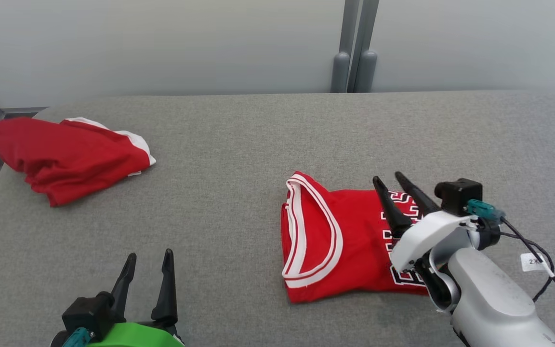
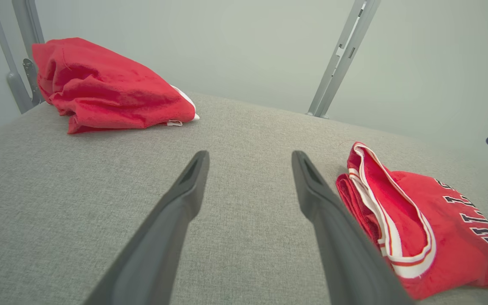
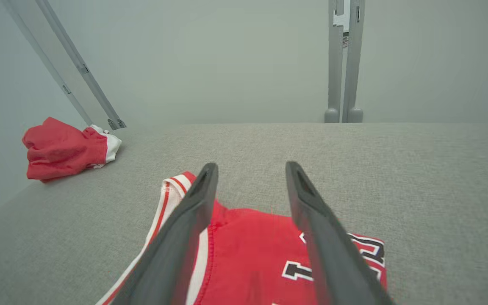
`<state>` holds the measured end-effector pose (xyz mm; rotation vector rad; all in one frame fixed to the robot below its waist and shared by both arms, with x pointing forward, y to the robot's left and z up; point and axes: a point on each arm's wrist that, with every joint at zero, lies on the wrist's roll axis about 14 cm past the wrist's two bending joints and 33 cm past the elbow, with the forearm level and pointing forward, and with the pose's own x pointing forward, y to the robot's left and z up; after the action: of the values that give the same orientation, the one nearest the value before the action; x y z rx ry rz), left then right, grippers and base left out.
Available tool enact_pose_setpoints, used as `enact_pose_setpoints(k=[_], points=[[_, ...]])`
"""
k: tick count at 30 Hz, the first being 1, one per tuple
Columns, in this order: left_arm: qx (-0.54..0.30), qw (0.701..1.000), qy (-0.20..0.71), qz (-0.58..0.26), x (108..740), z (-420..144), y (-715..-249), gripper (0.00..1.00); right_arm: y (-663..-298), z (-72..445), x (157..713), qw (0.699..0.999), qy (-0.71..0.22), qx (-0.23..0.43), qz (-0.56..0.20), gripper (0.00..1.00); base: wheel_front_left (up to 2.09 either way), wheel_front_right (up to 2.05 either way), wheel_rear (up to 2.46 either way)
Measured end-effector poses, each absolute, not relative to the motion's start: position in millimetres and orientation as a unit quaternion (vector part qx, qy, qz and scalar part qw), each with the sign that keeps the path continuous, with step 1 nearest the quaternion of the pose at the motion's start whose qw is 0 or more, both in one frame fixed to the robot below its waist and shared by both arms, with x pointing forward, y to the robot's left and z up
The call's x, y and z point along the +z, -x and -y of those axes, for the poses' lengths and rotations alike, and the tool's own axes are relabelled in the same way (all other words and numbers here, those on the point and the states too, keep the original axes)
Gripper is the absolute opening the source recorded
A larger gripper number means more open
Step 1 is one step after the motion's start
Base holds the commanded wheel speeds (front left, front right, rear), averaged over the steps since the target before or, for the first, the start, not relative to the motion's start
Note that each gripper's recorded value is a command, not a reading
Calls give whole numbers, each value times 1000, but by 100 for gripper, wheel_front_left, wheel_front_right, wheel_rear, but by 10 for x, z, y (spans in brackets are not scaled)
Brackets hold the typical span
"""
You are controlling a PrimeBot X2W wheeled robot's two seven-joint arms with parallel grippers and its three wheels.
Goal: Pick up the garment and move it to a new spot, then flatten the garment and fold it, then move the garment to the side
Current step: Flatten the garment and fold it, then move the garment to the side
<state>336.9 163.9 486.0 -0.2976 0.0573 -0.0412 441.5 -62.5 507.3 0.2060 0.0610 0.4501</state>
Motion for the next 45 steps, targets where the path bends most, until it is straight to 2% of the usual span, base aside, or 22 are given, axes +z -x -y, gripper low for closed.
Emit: enact_pose_setpoints(k=[7,15,26,42,43,44,45], points=[[-40,988,148,-23,4904,-1523,-3408,100,-4351,1300,5027,984,-91,148,-43,100,0,0,0],[-45,988,146,-29,4876,-1487,-3438,100,-4209,1646,4711,976,-73,129,-161,100,0,0,0],[-27,988,147,-39,4798,-1577,-3457,100,-4173,1609,4384,942,-98,145,-285,100,0,0,0],[11,988,146,-51,4676,-1800,-3463,100,-4388,1405,3974,904,-109,156,-382,100,0,0,0],[13,988,146,-52,4667,-1813,-3462,100,-4395,1391,3961,903,-108,157,-385,94,0,0,0],[15,988,146,-53,4658,-1820,-3459,100,-4401,1381,3948,902,-108,158,-387,79,0,0,0],[16,988,145,-54,4651,-1828,-3456,100,-4409,1367,3944,901,-107,159,-388,51,0,0,0]])
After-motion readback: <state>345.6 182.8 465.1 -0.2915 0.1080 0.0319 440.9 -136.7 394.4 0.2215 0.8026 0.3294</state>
